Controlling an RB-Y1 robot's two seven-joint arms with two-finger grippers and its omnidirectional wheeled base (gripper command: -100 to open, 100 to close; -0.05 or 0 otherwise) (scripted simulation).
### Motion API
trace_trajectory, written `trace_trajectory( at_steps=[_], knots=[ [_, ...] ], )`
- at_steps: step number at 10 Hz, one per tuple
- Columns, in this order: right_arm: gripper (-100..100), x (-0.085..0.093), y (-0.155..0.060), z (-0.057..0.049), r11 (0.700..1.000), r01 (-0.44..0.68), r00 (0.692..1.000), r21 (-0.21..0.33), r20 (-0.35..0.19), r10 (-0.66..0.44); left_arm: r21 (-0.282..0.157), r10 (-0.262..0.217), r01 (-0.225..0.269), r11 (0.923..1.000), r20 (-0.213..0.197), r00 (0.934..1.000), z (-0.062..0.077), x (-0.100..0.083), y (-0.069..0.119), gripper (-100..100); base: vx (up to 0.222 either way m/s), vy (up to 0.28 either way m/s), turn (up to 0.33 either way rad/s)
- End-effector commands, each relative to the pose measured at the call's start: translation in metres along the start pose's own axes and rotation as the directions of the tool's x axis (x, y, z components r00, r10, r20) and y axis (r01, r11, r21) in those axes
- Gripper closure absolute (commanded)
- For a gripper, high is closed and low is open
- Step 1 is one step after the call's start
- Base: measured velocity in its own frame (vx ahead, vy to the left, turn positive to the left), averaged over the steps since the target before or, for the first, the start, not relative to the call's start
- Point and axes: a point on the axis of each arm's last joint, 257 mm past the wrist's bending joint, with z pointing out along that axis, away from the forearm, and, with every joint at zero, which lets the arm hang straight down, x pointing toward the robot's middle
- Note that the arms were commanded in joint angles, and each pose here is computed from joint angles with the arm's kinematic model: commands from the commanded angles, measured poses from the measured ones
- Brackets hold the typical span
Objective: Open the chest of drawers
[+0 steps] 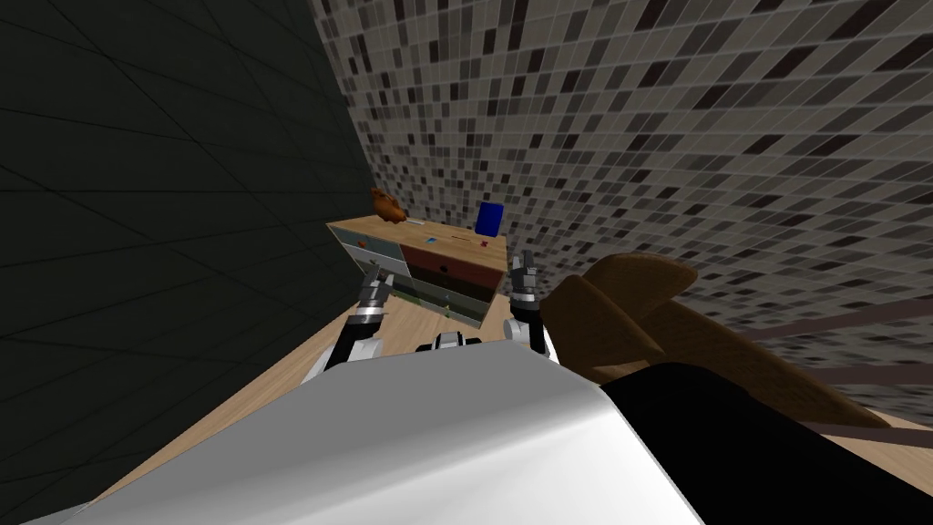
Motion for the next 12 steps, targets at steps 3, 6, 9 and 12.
trace_trajectory(
  at_steps=[3, 6, 9, 12],
  knots=[
    [0, 0.0, 0.0, 0.0, 1.0, 0.0, 1.0, 0.0, 0.0, 0.0, -0.05, -0.014, 0.013, 0.9987, -0.006, 0.9999, -0.006, 0.008, 0.033, -100, 0.039, -0.032, -0.043],
    [0, 0.0, 0.0, 0.0, 1.0, 0.0, 1.0, 0.0, 0.0, 0.0, -0.081, -0.023, 0.022, 0.9965, -0.01, 0.9997, -0.009, 0.014, 0.053, -100, 0.037, -0.039, -0.042],
    [0, 0.0, 0.0, 0.0, 1.0, 0.0, 1.0, 0.0, 0.0, 0.0, -0.115, -0.029, 0.027, 0.993, -0.017, 0.9994, -0.012, 0.02, 0.074, -100, 0.045, -0.032, -0.053],
    [0, 0.0, 0.0, 0.0, 1.0, 0.0, 1.0, 0.0, 0.0, 0.0, -0.154, -0.034, 0.029, 0.9877, -0.029, 0.999, -0.018, 0.027, 0.098, -100, 0.045, -0.04, -0.056]
  ],
)
